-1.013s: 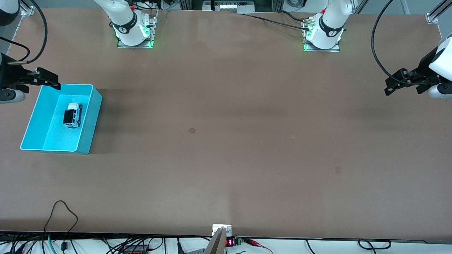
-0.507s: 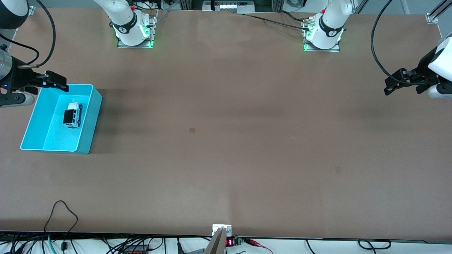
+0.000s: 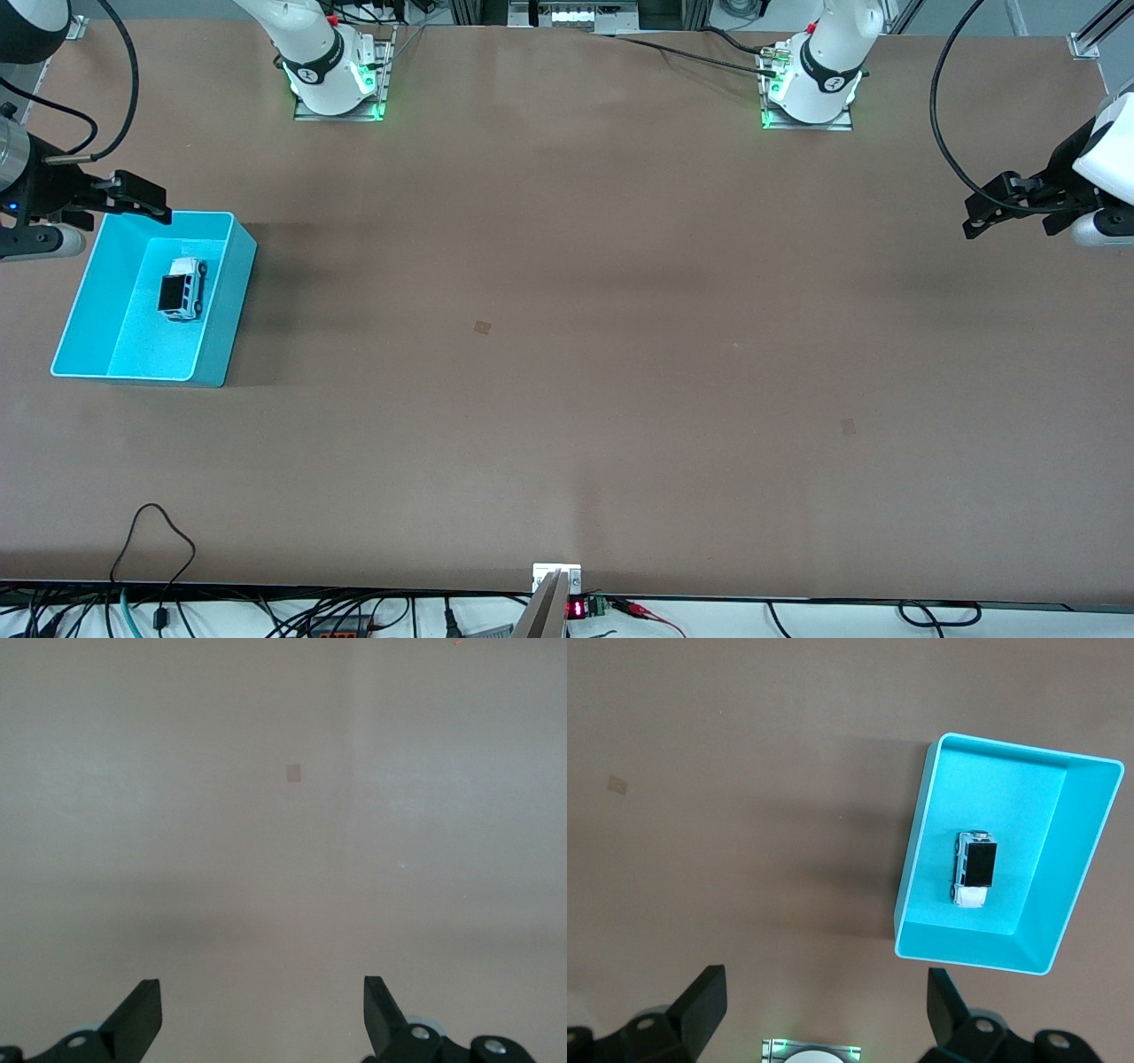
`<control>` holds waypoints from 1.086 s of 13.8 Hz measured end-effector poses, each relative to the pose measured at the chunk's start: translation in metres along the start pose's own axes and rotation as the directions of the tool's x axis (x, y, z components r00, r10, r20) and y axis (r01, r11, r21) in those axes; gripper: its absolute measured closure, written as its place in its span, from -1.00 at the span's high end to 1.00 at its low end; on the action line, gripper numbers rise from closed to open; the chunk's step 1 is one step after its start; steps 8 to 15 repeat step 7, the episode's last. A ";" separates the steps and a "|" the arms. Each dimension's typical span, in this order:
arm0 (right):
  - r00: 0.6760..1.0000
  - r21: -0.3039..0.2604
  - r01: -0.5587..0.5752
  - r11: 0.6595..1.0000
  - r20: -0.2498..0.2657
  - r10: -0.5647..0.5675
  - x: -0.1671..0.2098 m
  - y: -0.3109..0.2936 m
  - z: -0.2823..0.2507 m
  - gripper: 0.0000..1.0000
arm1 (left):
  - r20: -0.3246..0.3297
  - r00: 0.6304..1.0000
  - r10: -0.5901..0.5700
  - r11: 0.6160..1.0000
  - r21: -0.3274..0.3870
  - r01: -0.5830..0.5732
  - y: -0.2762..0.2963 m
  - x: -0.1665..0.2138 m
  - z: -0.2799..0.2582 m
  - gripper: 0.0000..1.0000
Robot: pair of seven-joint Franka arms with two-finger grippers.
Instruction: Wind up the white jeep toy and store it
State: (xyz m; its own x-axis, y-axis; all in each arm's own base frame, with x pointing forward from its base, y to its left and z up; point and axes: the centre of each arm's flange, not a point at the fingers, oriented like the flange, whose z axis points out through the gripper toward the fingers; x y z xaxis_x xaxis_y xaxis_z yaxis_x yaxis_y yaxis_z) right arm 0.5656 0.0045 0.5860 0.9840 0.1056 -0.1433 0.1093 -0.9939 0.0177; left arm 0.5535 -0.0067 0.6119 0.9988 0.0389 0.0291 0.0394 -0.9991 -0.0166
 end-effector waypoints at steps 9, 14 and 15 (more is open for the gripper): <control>1.000 0.000 0.001 1.000 0.003 -0.001 -0.005 -0.001 0.001 1.00 | 0.012 1.000 0.001 1.000 0.001 -0.001 -0.002 -0.001 0.001 1.00; 1.000 0.000 0.001 1.000 0.003 -0.001 -0.005 -0.001 0.001 1.00 | 0.012 1.000 0.001 1.000 0.001 -0.001 -0.002 -0.001 0.001 1.00; 1.000 0.000 0.001 1.000 0.003 -0.001 -0.005 -0.001 0.001 1.00 | 0.012 1.000 0.001 1.000 0.001 -0.001 -0.002 -0.001 0.001 1.00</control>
